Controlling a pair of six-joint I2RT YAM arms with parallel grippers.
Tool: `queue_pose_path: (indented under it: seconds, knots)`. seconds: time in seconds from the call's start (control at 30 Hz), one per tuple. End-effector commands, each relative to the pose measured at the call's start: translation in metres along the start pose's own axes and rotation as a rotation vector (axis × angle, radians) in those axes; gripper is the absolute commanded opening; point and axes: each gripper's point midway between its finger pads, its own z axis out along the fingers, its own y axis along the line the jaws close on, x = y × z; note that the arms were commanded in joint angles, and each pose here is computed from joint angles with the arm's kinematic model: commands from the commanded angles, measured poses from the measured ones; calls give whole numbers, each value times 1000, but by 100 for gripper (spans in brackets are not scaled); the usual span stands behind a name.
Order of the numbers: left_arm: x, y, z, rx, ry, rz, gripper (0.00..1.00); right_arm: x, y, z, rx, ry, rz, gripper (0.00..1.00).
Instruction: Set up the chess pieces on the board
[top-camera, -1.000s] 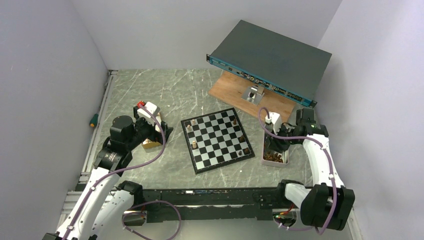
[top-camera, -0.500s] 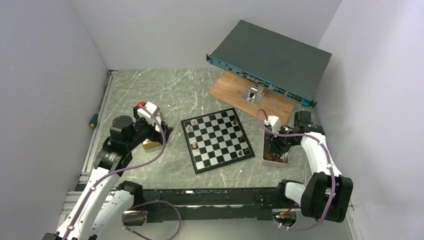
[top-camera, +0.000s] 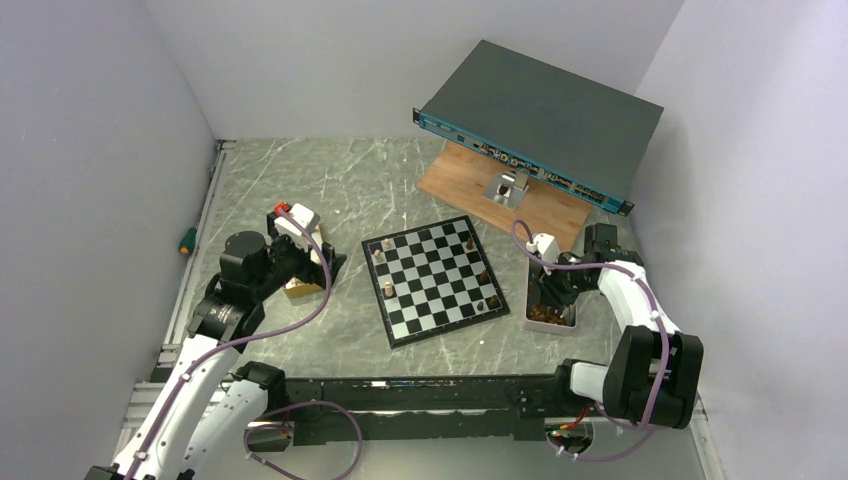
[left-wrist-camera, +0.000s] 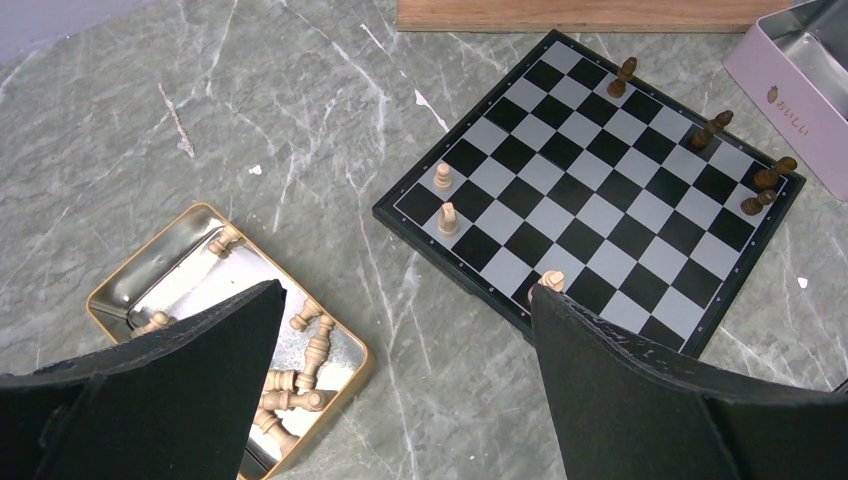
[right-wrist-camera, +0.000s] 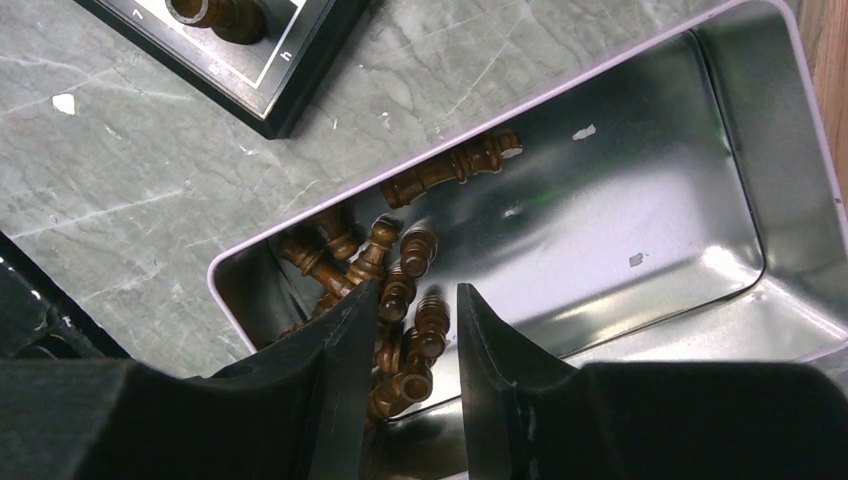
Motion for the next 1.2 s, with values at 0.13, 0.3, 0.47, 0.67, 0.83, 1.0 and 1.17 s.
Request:
queue_pose_path:
  seconds: [0.13,0.3,0.47,0.67,0.83,1.0,1.17]
  knots:
    - [-15,-1,-3,7,-51,16,99,-5,-7,9,8,-27,-33,36]
    - [-15,0,-3,5,-49,18,99,-4,-7,15,-5,-15,-28,33]
    - [-15,0,-3,5,-50,18,99,-1,-6,19,-12,1,-32,31]
    - [-15,0,-2,5,-49,17,99,4,-5,24,-16,29,-32,25]
    - [-15,0,-2,6,-47,17,99,2,-8,22,7,27,-39,12]
    - [-15,0,-2,5,-47,17,99,-5,-16,13,57,17,-57,0]
    - [-15,-1,-2,6,-48,17,99,-15,-24,-1,116,6,-76,0]
